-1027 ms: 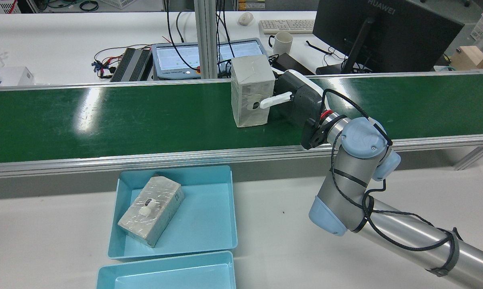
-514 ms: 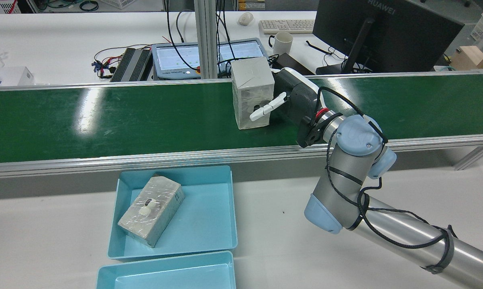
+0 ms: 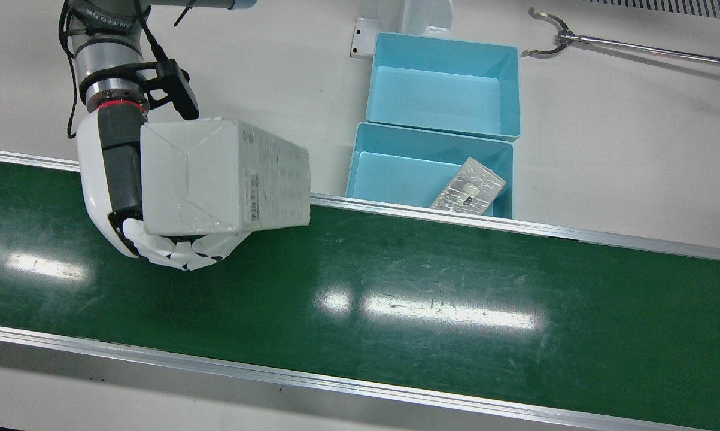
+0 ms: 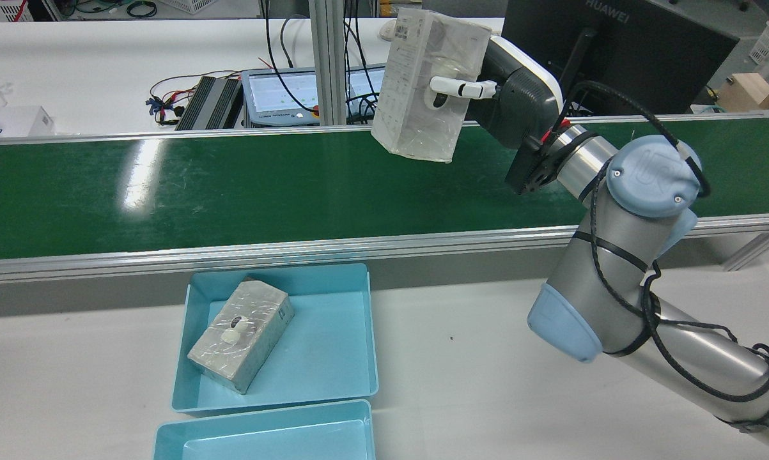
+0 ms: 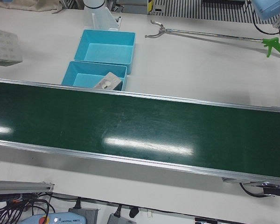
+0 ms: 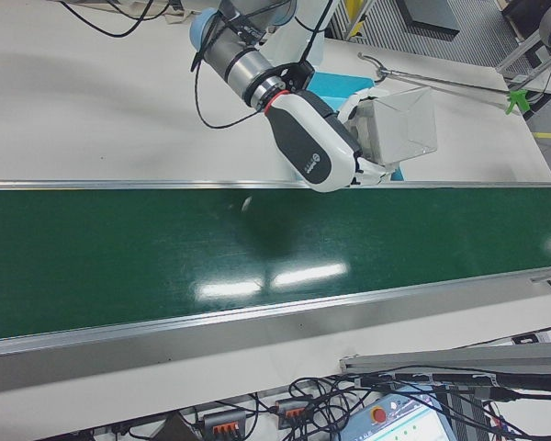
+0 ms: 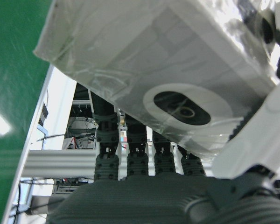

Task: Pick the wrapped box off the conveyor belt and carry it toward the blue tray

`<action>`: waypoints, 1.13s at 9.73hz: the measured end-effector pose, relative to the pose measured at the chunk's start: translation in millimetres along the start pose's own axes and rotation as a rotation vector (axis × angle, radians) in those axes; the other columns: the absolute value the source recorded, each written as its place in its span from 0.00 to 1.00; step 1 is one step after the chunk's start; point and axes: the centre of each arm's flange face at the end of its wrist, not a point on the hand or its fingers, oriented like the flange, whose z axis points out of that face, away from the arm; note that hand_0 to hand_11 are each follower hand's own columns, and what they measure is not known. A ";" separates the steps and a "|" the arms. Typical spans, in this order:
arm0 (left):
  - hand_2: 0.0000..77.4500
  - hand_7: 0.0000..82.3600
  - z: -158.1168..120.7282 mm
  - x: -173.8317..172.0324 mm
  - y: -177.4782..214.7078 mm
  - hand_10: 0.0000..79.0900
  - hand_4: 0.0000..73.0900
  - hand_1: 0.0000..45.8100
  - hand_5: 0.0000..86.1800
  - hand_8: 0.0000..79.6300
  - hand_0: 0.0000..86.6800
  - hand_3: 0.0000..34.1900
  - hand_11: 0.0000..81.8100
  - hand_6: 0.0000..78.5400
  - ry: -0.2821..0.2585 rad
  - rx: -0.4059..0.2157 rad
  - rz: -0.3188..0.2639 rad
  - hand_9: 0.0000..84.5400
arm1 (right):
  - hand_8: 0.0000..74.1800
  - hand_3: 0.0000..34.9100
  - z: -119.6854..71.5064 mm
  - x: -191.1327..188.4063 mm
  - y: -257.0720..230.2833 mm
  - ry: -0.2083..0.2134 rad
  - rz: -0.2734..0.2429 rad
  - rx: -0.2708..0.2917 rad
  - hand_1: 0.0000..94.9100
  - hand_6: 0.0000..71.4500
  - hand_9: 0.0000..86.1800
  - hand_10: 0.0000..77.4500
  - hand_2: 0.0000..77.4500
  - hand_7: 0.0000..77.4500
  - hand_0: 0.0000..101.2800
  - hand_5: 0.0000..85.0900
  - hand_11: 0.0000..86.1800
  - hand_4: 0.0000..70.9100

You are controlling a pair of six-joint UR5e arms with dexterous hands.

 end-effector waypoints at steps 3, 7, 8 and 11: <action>0.01 0.01 0.0 0.0 0.0 0.00 0.00 0.00 0.01 0.01 0.00 0.00 0.01 0.01 0.000 0.000 0.000 0.01 | 0.84 0.00 -12.4 73.0 14.3 0.110 -0.024 -0.004 0.02 0.62 0.52 0.89 0.42 0.53 0.45 0.39 0.47 0.55; 0.01 0.01 0.0 0.0 0.0 0.01 0.00 0.00 0.01 0.01 0.00 0.00 0.01 0.01 0.000 0.000 0.000 0.01 | 0.79 0.00 -18.7 115.0 5.6 0.162 -0.069 0.022 0.01 0.63 0.71 0.78 0.44 0.58 0.44 0.49 0.76 0.45; 0.01 0.01 0.0 0.0 0.0 0.00 0.00 0.00 0.01 0.01 0.00 0.00 0.01 0.01 0.000 0.000 0.000 0.01 | 0.79 0.00 -20.7 126.5 8.0 0.180 -0.061 0.018 0.01 0.63 0.71 0.78 0.44 0.58 0.44 0.49 0.76 0.45; 0.01 0.01 0.0 0.0 0.0 0.00 0.00 0.00 0.01 0.01 0.00 0.00 0.01 0.01 0.000 0.000 0.000 0.01 | 0.49 0.00 -29.7 161.1 21.8 0.235 -0.029 -0.005 0.22 0.32 0.48 0.55 0.12 0.50 0.39 0.34 0.65 0.08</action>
